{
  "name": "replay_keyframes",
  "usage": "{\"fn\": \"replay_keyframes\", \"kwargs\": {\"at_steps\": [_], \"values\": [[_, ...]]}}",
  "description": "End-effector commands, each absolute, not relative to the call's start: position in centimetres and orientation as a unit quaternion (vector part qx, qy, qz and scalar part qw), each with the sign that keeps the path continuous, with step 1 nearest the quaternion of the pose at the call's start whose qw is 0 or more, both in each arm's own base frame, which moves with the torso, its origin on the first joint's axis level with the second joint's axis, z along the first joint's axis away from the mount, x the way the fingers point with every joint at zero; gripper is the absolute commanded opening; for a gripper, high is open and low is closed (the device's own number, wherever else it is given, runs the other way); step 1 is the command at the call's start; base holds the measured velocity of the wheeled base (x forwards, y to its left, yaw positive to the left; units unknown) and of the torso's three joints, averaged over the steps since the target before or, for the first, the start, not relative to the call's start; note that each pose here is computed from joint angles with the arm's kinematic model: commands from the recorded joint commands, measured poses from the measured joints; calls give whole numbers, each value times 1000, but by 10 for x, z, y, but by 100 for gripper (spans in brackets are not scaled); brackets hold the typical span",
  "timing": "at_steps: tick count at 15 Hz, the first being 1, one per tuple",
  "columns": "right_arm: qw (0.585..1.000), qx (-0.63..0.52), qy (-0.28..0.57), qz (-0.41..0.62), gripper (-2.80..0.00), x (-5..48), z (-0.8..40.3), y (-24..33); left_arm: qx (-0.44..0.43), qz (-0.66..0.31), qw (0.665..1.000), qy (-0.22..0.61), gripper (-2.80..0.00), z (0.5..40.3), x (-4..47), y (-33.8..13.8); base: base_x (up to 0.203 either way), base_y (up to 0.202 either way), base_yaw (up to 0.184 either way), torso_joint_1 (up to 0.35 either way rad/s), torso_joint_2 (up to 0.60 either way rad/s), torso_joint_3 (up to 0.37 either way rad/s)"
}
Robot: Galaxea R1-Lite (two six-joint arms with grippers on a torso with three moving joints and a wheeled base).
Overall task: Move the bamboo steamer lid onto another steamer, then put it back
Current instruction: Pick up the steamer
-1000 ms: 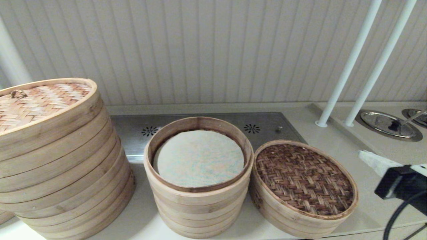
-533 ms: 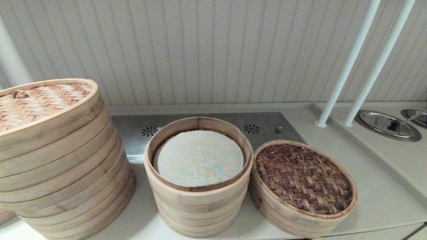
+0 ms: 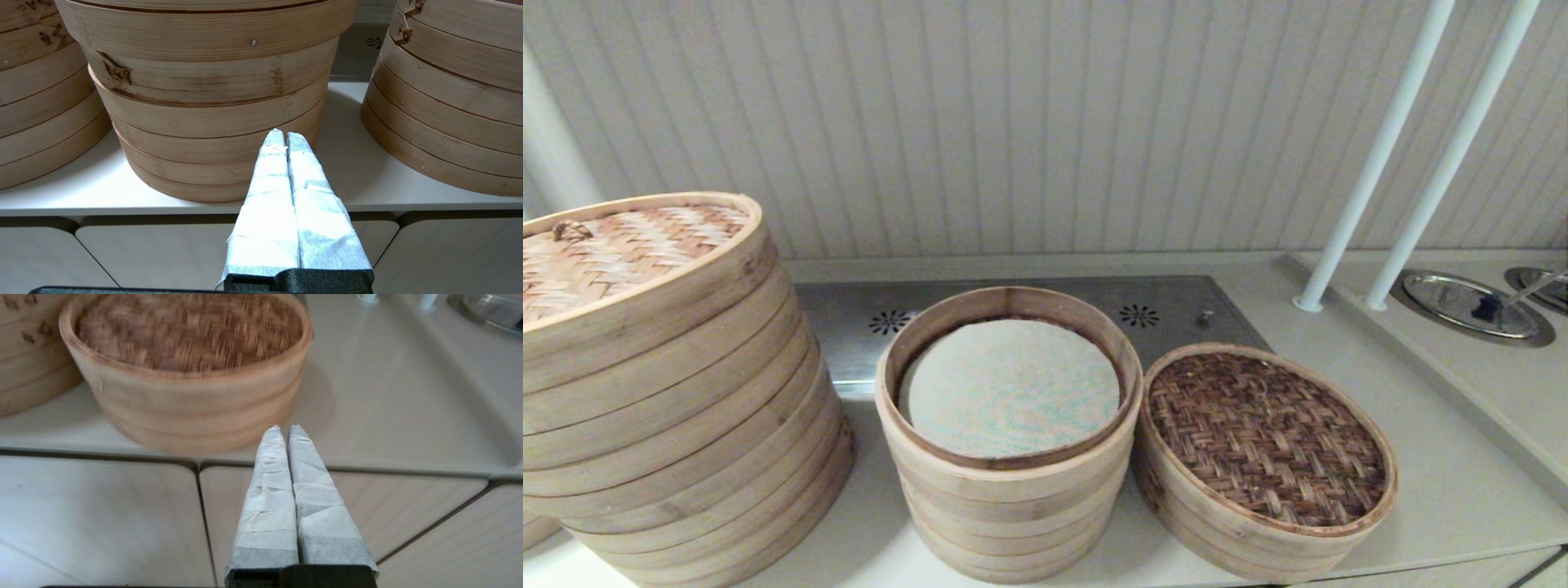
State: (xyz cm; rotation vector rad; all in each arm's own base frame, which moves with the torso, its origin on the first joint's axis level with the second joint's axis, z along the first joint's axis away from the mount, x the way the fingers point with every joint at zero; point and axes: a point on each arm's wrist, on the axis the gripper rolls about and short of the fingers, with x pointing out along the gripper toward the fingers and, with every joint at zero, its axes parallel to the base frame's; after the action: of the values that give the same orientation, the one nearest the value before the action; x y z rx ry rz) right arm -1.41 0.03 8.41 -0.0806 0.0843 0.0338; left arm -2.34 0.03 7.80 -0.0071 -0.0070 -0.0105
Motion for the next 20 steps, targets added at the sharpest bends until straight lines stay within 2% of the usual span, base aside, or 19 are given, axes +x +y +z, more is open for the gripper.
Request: {"fn": "replay_keyframes", "kwargs": {"at_steps": [1,20], "values": [[999,-39,7,18,-280,-21,77,0,-4,-5,1000,-3,-280,78,-23,0,0,0,0,0,0,0],[1000,-1,2,12,-280,-22,75,0,-4,-5,1000,-4,-280,78,-23,0,0,0,0,0,0,0]]}}
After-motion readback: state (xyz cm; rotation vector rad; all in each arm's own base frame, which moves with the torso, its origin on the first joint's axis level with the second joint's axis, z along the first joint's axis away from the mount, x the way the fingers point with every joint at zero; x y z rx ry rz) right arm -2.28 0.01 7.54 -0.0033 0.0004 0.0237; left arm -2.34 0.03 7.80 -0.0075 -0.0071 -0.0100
